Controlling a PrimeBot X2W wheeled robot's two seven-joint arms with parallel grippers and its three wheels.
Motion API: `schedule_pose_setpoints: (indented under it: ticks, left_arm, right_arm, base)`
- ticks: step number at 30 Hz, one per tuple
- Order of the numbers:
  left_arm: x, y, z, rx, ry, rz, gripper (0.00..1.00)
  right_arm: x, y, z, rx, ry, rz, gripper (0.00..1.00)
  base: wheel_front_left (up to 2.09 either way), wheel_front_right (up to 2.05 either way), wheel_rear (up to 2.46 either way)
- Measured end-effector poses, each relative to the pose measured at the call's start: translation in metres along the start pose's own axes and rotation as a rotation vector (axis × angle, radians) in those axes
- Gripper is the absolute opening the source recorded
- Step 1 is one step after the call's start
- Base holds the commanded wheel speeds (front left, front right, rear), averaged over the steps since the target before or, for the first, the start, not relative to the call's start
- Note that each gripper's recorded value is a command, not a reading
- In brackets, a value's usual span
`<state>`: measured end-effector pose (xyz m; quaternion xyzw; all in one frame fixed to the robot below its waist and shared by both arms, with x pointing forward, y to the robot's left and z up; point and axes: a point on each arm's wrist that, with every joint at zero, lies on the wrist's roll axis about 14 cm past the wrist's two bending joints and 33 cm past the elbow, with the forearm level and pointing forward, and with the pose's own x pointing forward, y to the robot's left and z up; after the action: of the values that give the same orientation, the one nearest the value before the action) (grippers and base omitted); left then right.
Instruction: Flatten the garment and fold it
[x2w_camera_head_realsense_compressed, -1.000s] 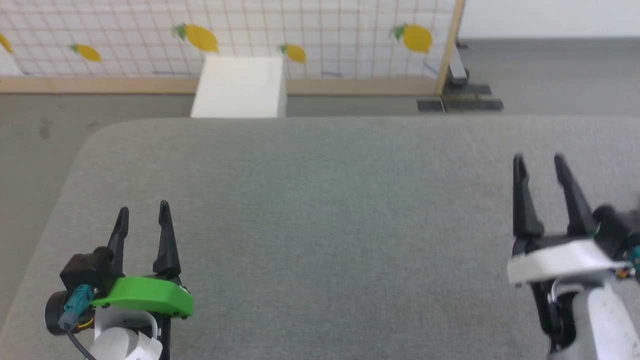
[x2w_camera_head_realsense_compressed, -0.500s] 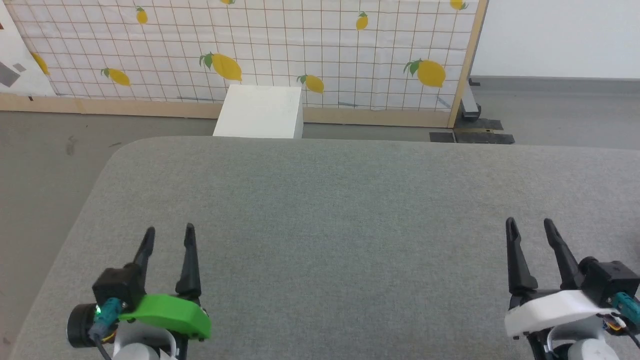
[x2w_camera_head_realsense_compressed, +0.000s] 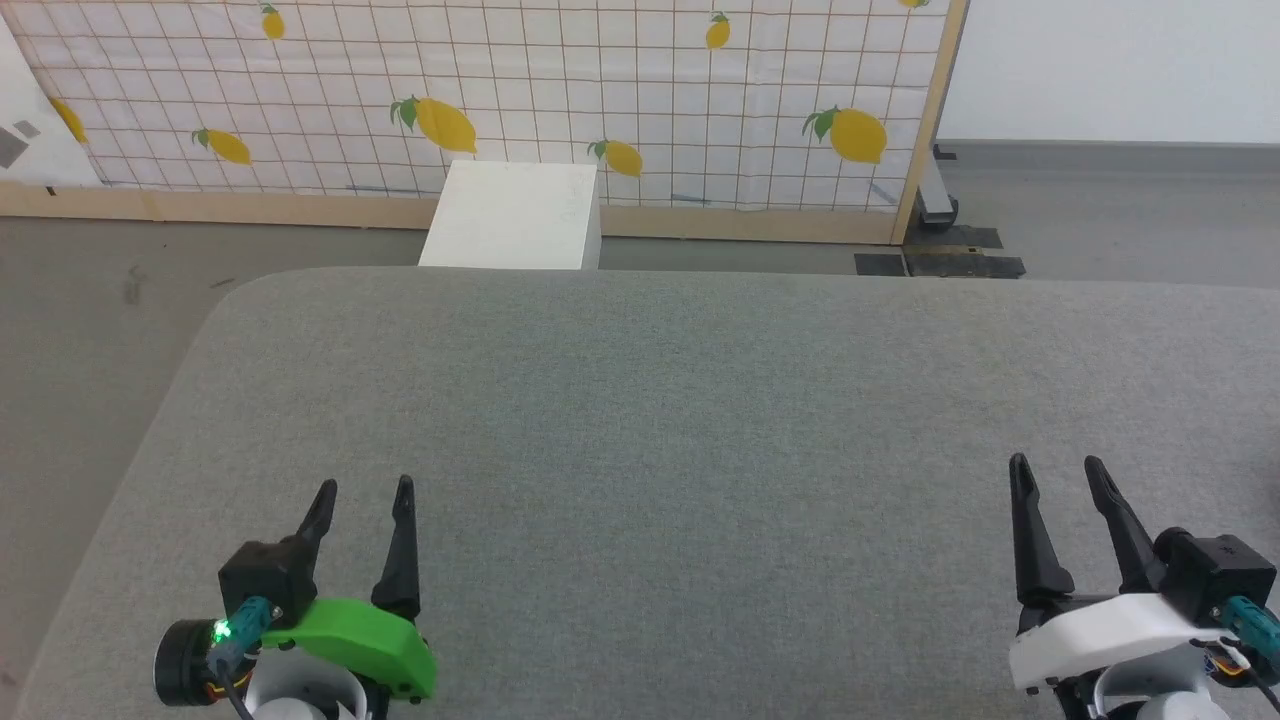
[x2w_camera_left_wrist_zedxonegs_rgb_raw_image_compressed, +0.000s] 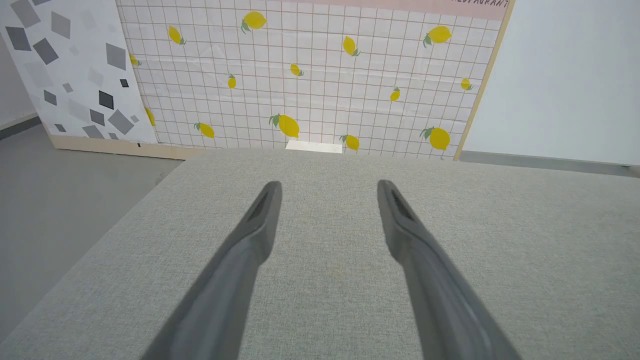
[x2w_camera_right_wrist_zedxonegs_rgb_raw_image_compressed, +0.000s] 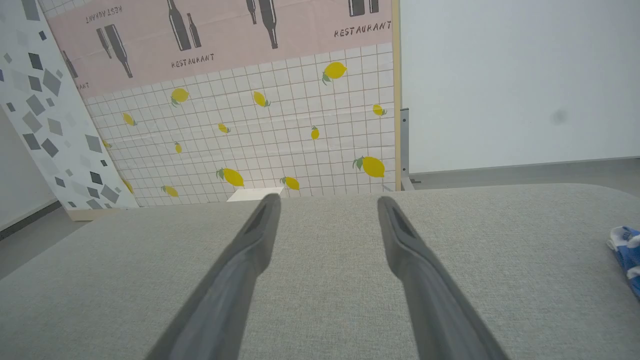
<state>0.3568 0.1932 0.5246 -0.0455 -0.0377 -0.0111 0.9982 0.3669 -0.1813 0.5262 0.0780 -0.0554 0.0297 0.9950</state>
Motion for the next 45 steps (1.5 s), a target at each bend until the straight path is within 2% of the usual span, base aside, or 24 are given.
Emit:
schedule_pose_setpoints:
  ticks: [26, 27, 45]
  left_arm:
    - [0.006, 0.001, -0.011, -0.032, 0.032, 0.005, 1.0]
    - [0.006, 0.0, -0.011, -0.032, 0.032, 0.003, 0.0]
    - [0.008, -0.003, -0.01, -0.028, 0.035, 0.004, 0.0]
  right_arm:
    - [0.002, -0.001, -0.014, 0.006, 0.042, -0.003, 1.0]
    - [0.002, -0.001, -0.015, 0.006, 0.043, -0.003, 0.0]
    - [0.002, 0.0, -0.015, -0.007, 0.054, 0.002, 0.0]
  base:
    - [0.0, 0.0, 0.0]
    - [0.0, 0.0, 0.0]
    - [0.0, 0.0, 0.0]
